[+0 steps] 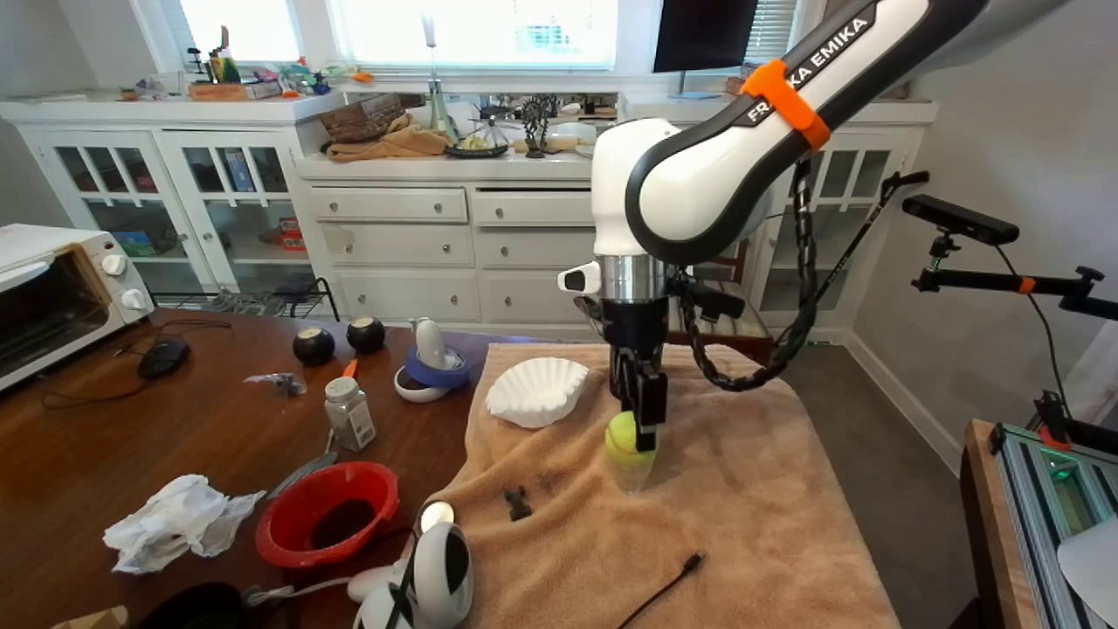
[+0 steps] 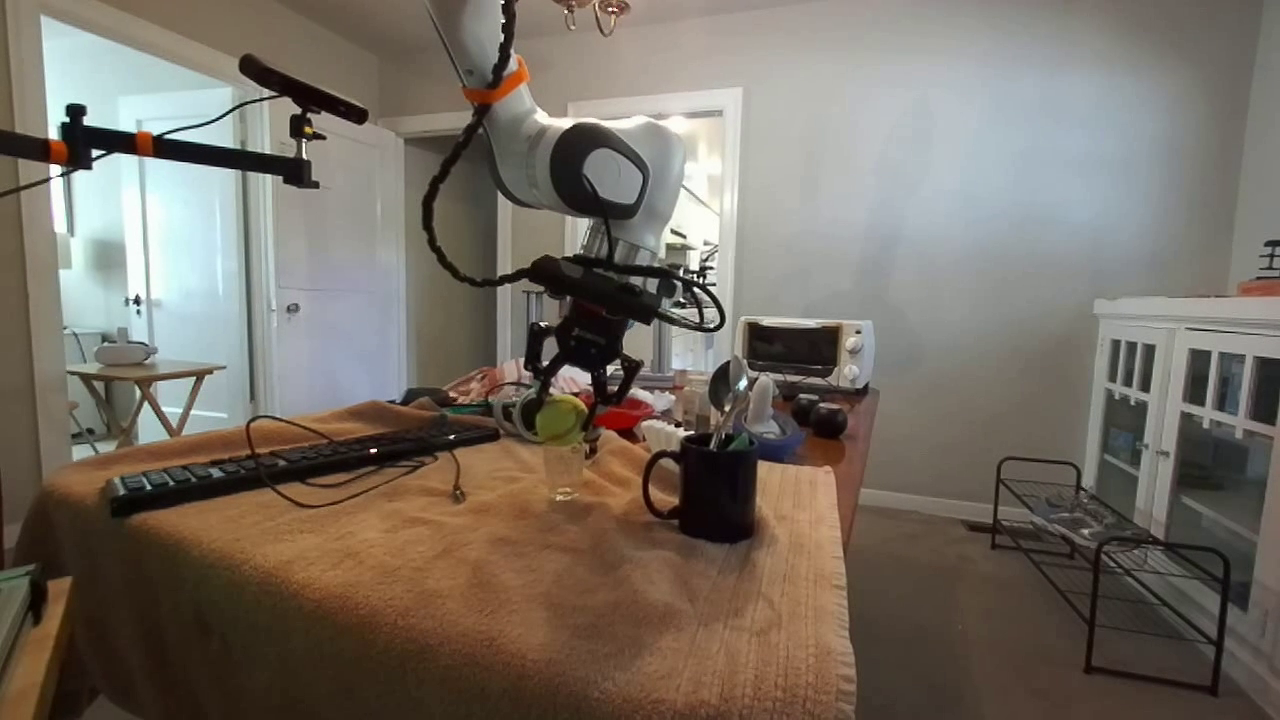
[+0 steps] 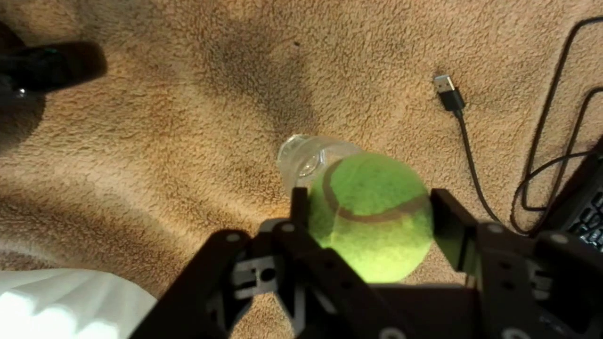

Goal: Put the glass cup in an upright position and put the green ball on the glass cup

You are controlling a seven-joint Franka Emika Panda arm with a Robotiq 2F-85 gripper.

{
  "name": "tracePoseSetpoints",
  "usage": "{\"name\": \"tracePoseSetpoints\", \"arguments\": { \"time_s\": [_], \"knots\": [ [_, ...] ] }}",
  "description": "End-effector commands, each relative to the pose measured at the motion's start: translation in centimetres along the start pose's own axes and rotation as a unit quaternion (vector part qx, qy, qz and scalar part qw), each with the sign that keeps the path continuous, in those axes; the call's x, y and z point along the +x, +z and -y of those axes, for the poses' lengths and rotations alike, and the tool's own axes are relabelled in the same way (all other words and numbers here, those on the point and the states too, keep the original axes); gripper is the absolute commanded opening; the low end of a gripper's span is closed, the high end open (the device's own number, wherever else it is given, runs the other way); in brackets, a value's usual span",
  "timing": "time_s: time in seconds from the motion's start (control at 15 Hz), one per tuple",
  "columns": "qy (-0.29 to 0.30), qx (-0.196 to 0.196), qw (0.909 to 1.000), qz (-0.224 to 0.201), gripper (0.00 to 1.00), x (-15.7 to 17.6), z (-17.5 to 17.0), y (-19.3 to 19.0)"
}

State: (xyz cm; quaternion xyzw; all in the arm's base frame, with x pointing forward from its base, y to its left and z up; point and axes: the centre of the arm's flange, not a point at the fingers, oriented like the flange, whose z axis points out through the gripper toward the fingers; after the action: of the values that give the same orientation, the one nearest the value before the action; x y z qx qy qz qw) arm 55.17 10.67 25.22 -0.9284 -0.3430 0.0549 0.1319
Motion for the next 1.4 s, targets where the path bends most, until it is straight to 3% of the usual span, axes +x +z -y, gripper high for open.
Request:
{"name": "tracePoseSetpoints", "arguments": {
  "time_s": [0.0, 1.33],
  "knots": [
    [-0.004, 0.005, 1.0000, -0.003, 0.40, 0.8, -0.1, 0.7],
    [0.021, 0.014, 0.9996, 0.008, 0.40, -0.8, -0.6, 0.9]
  ]
}}
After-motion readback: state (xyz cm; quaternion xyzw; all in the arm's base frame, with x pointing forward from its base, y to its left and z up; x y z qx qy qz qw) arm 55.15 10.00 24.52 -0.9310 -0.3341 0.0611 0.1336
